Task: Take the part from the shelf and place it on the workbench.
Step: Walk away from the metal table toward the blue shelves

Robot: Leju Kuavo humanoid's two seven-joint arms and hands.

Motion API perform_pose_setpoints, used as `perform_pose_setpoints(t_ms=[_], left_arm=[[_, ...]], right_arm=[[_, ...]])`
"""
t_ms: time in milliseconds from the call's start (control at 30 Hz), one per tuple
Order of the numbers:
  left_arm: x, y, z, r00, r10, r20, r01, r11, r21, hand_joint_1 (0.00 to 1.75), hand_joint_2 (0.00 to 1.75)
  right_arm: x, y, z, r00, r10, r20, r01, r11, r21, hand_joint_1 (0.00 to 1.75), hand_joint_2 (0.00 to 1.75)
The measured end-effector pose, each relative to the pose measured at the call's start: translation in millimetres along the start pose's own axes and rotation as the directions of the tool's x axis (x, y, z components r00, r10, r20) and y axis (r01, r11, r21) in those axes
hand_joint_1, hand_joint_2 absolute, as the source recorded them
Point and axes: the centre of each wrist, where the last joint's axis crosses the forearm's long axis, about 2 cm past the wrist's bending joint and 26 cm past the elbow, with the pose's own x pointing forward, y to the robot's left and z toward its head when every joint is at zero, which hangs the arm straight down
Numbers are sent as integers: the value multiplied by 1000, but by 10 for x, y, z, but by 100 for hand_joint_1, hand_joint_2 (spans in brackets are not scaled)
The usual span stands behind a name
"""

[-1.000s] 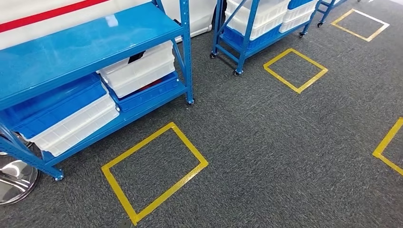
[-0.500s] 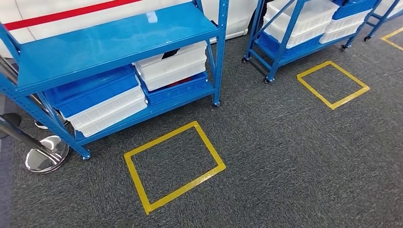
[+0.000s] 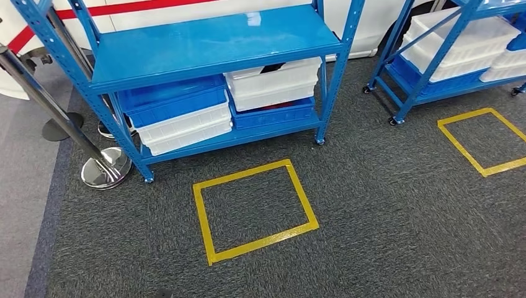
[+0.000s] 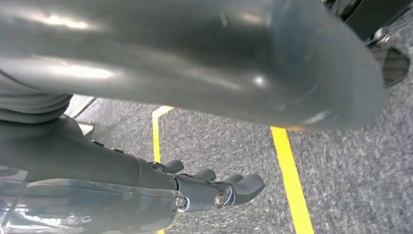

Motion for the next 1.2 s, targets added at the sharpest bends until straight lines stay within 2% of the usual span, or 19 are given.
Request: perform_pose_setpoints(t_ms=[700, 1033, 1200], left_arm=[[-3, -5, 2, 1000, -7, 10, 7, 1000, -19, 0, 0], [-48, 23, 13, 999, -18, 29, 18, 1000, -19, 0, 0], [-32, 22, 7, 999, -23, 40, 24, 1000, -20, 0, 0]], right_arm=[[-93, 24, 8, 1000, -11, -22, 11, 1000, 0, 0, 0], [-19, 46, 9, 997, -79, -13, 78, 997, -28, 0, 0], [-68, 44, 11, 996, -83, -18, 83, 996, -26, 0, 0]])
